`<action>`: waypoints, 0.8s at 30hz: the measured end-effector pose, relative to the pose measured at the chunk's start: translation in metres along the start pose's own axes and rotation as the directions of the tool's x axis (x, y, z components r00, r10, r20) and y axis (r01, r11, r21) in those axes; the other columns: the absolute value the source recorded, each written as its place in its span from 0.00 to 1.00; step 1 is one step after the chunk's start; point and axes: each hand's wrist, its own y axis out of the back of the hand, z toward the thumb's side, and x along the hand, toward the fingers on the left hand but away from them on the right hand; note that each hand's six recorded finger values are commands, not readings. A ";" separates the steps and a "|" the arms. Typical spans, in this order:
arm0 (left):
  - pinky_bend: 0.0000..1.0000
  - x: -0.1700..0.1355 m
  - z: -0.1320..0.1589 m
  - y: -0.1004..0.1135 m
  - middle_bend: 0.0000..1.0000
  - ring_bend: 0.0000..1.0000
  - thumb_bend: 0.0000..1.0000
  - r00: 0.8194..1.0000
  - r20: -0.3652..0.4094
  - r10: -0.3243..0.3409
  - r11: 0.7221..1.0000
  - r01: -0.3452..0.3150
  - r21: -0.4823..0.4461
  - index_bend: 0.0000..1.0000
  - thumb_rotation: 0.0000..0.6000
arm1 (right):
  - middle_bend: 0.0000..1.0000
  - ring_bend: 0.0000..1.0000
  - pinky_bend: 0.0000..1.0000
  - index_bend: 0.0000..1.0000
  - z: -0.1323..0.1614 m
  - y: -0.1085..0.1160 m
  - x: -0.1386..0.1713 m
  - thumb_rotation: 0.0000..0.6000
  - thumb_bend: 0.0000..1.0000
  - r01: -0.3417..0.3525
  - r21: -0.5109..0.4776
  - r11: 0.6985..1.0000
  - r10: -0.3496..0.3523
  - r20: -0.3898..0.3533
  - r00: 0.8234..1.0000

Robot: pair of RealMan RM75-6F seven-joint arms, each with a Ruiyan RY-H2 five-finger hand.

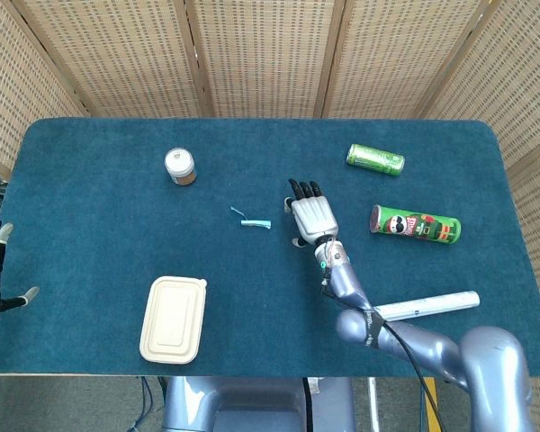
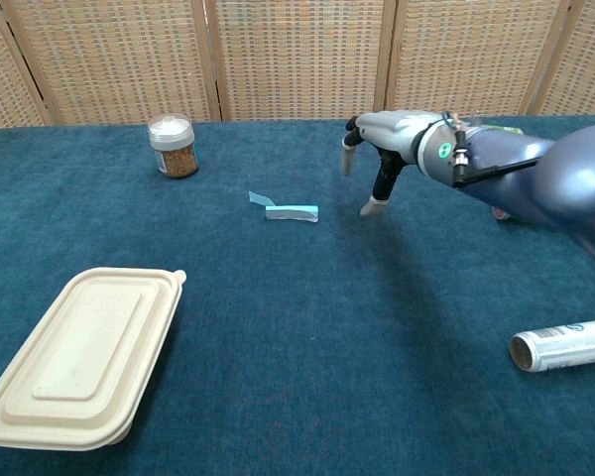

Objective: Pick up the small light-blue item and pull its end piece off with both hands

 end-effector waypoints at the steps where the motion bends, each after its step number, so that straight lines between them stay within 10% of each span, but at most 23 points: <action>1: 0.00 0.001 -0.001 -0.001 0.00 0.00 0.05 1.000 -0.005 -0.002 1.000 0.002 0.001 0.00 1.00 | 0.00 0.00 0.00 0.38 0.003 -0.002 -0.006 1.00 0.15 0.000 0.007 1.000 0.000 0.011 1.000; 24: 0.00 0.009 -0.018 -0.002 0.00 0.00 0.05 0.998 -0.066 -0.019 1.000 0.018 -0.013 0.00 1.00 | 0.00 0.00 0.00 0.47 0.072 -0.036 -0.045 1.00 0.39 -0.030 0.002 1.000 0.030 0.077 0.997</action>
